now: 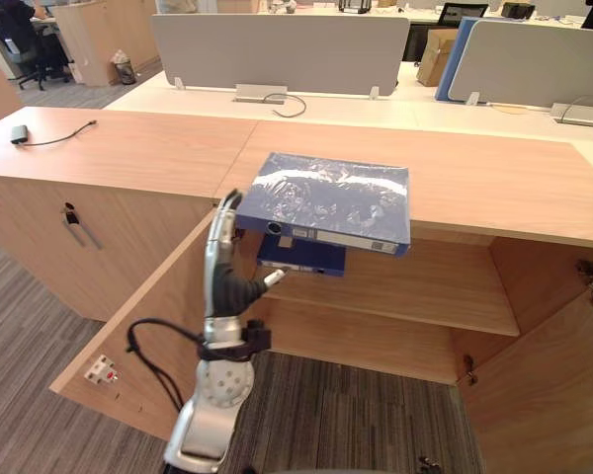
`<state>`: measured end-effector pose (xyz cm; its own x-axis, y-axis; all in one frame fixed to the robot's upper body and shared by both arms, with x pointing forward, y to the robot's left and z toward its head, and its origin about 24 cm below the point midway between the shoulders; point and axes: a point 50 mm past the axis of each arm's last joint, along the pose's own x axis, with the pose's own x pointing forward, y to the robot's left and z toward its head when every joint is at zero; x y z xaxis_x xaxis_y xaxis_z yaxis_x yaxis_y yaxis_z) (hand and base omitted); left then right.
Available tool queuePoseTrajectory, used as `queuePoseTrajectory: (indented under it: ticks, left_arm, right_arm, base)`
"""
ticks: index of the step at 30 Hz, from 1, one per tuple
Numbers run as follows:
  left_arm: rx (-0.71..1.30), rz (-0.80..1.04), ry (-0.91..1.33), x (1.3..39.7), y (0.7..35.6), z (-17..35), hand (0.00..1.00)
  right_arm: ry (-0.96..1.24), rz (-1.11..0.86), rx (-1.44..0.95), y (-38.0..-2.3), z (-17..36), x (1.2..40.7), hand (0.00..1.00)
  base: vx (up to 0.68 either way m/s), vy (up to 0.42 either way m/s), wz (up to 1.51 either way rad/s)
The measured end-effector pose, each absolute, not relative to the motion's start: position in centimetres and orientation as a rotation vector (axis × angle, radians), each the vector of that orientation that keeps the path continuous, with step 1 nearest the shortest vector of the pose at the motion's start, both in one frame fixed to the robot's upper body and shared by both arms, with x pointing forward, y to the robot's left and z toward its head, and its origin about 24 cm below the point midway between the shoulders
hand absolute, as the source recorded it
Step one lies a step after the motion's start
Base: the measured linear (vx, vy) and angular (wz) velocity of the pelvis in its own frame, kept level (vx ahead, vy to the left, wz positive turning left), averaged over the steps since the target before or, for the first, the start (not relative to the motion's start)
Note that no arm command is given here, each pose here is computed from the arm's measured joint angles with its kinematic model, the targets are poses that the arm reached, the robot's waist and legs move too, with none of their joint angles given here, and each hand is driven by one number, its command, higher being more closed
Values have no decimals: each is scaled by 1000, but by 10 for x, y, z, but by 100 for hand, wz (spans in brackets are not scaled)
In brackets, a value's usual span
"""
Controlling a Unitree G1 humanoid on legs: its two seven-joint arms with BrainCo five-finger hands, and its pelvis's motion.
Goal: Walk over to the cabinet, pick up the folder, carry it to the office cabinet, place the folder inside the office cabinet, then close the office cabinet door
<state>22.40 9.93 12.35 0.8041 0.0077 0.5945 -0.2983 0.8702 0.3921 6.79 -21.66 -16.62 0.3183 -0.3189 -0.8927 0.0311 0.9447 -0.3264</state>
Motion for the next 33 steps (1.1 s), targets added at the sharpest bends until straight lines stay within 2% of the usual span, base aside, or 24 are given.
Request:
queuePoseTrajectory:
  ticks: [3,8,14,22,33]
  left_arm:
    - [673,176,-615,238,100,115,0]
    - [860,197,-633,254,102,113,0]
    - [1002,233,-647,266,110,114,0]
    - [1075,318,-661,279,121,126,0]
    - [1140,303,-603,292,127,116,0]
  right_arm:
    - [1202,-230,-265,-213,-165,79,0]
    - [1164,-216,-249,-203,-163,94,0]
    - [1145,-188,-250,-196,-162,103,0]
    - [1122,-187,-250,-196,-160,112,0]
    - [1118,-202,-241,-198,-159,114,0]
  base:
    - [43,1,-12]
    - [19,29,-3]
    - [-5,28,0]
    - [-1,4,0]
    - [0,6,0]
